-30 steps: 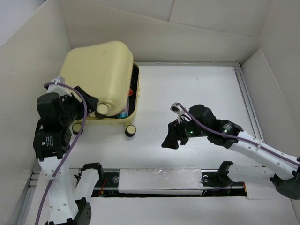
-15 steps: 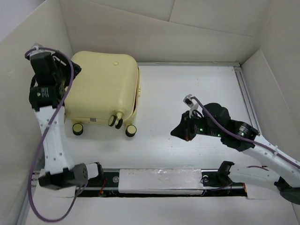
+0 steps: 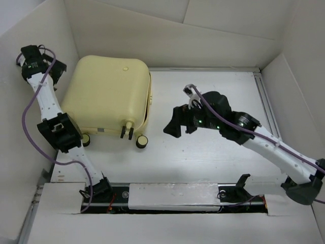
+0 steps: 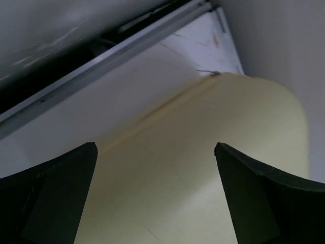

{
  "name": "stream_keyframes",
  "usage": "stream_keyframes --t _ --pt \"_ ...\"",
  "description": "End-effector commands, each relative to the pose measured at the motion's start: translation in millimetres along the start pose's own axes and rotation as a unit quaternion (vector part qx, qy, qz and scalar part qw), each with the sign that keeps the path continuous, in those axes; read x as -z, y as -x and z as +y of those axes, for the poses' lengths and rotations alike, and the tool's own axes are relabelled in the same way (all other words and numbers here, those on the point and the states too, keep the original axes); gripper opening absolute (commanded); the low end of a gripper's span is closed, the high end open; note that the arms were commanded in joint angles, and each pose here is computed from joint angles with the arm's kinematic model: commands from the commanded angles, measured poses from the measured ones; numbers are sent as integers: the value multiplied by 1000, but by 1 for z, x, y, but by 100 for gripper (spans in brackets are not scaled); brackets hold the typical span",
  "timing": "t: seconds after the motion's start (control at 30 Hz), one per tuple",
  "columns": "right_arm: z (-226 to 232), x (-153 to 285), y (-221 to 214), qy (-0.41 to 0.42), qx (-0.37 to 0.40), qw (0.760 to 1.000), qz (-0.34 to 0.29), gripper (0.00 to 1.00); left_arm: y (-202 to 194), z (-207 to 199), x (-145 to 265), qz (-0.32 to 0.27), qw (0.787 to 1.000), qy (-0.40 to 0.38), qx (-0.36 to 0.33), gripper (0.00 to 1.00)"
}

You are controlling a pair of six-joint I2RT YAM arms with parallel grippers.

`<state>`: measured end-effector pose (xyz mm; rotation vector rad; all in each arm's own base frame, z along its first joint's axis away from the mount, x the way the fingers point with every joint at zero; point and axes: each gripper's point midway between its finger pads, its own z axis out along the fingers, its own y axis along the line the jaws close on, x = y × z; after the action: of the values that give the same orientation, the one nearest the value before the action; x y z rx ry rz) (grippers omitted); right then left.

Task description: Pack the luggage

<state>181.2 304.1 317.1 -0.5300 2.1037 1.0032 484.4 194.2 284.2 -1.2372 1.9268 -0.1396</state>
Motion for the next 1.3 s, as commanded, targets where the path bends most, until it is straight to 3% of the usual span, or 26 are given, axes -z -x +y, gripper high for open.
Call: stream_keyframes --t 0.0,0.07,0.1,0.13,0.17,0.23,0.27,0.33,0.37,0.43,0.5,0.7,0.87,0.9,0.97,1.13,1.27 --pt "7 -19 49 27 -10 998 -55 100 13 20 -2 1 1000 -4 22 100" --pt "7 -38 69 44 -24 997 -63 96 6 26 -17 14 1000 7 23 98" --pt "3 -39 87 51 -29 995 -80 80 4 26 -20 20 1000 6 19 92" --pt "-4 -46 91 47 -39 995 -77 80 -1 27 -22 30 999 5 19 89" --pt "-14 -60 94 43 -50 995 -73 59 -8 29 -33 41 999 1 20 80" --pt "-35 -69 107 32 -75 994 -79 39 -29 30 -46 61 998 -9 16 49" --pt "-42 -74 113 27 -77 993 -85 25 -37 24 -44 61 998 -18 3 39" --pt "-72 -93 118 2 -101 991 -85 18 -61 31 -52 79 997 -14 -13 21" --pt "-78 -97 125 -2 -103 991 -90 18 -67 36 -55 83 996 -11 -12 13" --pt "-105 -122 120 -28 -123 989 -73 16 -97 43 -55 111 993 -13 -31 7" --pt "-121 -129 129 -38 -129 988 -78 22 -103 45 -50 110 993 -25 -38 1" --pt "-180 -136 126 -97 -159 980 -76 23 -190 39 -29 185 976 -65 -99 0" --pt "-227 -112 126 -149 -177 969 -87 27 -307 -6 32 256 940 -126 -188 0" --pt "-237 -107 125 -164 -178 966 -88 28 -332 6 40 279 933 -121 -189 0" --pt "-266 -89 125 -212 -193 953 -99 31 -357 -4 63 285 930 -148 -178 0" --pt "-322 -57 117 -282 -225 927 -103 37 -414 20 107 338 911 -153 -178 0" --pt "-359 -40 101 -348 -251 898 -96 41 -428 16 155 328 910 -174 -185 0"
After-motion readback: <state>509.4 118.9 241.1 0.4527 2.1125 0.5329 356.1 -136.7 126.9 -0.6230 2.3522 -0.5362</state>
